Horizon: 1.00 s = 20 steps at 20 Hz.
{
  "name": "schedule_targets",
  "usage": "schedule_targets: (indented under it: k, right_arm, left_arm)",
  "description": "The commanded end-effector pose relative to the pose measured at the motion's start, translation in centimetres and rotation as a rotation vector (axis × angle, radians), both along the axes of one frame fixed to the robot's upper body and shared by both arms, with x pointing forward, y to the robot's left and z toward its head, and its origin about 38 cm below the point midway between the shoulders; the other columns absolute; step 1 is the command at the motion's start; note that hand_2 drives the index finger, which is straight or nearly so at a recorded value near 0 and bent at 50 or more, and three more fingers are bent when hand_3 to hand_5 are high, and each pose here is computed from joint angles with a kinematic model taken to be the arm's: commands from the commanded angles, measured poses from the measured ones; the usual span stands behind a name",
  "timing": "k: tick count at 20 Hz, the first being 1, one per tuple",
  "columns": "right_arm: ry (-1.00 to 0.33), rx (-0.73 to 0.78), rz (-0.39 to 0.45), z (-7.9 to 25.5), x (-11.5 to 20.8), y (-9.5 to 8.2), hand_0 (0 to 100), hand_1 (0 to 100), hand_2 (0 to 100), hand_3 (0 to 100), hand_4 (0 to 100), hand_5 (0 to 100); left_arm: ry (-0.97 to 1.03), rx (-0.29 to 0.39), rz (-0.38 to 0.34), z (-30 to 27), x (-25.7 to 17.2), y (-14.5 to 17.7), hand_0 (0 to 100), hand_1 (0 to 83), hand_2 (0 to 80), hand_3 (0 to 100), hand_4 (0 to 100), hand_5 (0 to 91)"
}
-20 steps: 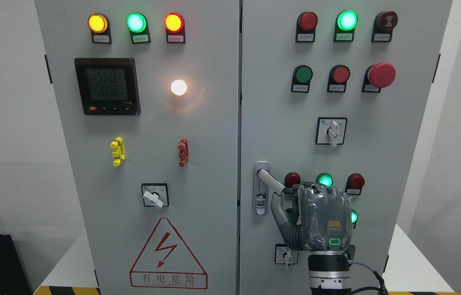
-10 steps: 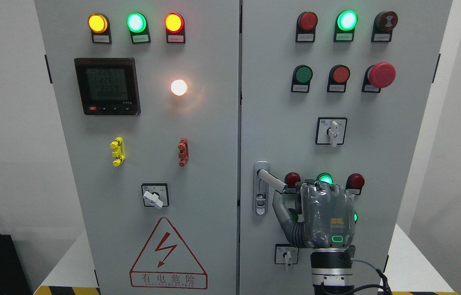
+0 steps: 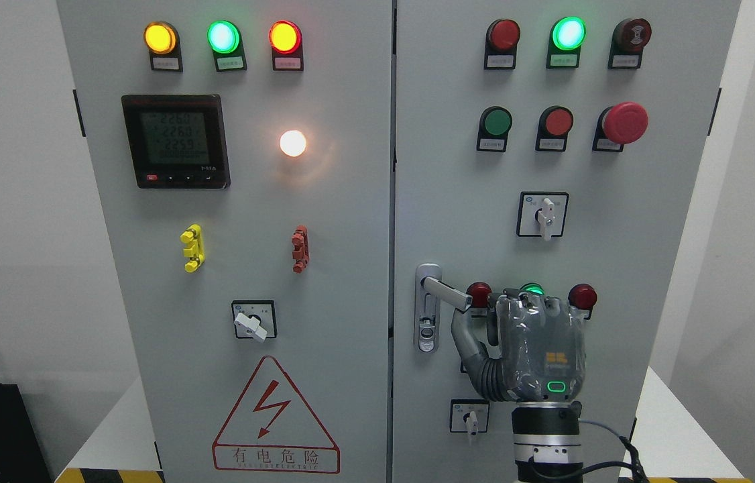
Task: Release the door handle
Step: 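Rotate the silver handle outward to horizontal with the right hand, then open the right hand fingers to let go of the handle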
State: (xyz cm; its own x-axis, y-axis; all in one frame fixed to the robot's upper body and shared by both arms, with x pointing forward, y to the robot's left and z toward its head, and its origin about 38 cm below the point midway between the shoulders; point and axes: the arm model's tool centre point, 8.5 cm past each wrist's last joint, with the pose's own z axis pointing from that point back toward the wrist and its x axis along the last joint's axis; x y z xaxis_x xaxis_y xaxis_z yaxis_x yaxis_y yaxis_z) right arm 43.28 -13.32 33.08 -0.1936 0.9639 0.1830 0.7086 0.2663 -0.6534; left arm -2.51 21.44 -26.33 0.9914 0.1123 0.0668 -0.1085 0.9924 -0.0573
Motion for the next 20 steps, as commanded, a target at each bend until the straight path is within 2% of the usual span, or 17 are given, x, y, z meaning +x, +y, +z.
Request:
schedule_targets:
  k: [1,11,20]
  right_arm:
    - [-0.007,0.003,-0.003,0.3,0.1,-0.2,56,43,100,100,100,98]
    - [-0.012,0.002,-0.003,0.6,0.1,-0.1,56,43,100,100,100,98]
    - [0.019,0.003,0.008,-1.4,-0.6,-0.1,57,43,100,100,100,98]
  left_arm:
    - [-0.015,0.0,-0.012,0.0,0.5,0.0,12,38.9,0.0,0,0,0.0]
    - [-0.015,0.0,-0.012,0.0,0.5,0.0,12,38.9,0.0,0,0,0.0]
    - [-0.015,0.0,-0.012,0.0,0.5,0.0,12,38.9,0.0,0,0,0.0]
